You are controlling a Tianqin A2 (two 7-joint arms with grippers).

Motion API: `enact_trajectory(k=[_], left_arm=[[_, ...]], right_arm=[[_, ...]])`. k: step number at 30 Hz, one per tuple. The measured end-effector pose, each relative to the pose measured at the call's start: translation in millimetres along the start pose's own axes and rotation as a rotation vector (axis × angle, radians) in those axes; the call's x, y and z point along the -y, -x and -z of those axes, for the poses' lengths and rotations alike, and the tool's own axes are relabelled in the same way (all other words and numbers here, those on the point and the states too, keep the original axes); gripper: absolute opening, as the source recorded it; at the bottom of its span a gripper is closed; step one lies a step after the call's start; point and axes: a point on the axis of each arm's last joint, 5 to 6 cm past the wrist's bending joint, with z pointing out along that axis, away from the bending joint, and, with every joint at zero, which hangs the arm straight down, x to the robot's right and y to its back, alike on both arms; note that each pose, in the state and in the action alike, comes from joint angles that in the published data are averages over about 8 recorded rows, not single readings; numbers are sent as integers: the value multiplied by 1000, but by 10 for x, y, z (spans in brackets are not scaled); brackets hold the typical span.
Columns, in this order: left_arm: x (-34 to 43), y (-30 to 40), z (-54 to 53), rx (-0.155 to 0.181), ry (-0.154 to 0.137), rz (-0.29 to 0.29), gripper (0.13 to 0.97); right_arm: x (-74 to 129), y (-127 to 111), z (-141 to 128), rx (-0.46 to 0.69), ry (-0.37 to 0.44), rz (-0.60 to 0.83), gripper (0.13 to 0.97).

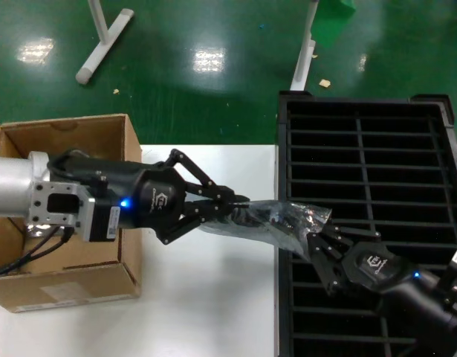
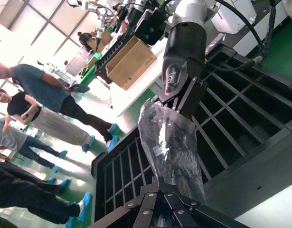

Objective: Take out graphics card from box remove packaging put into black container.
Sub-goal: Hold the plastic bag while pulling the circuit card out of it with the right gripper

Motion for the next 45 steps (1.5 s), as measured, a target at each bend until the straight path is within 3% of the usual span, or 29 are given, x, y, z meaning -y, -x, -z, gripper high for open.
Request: enact_trajectory(k=[13,22,30,45], left_arm=[[-4,46,-114,7,-9,-17,142],[68,23,-185,0,-25,-11,142],[109,-11,-151,-7,-24,-5,142],[105,-40,-96,-15,-15,-4,142]], right_arm=[[16,55,113,29,8,6,147],[42,72,145,37,-1,31,147],[53,40,150,28,-6,50,147],[59,19,183,26,-1,55,147]])
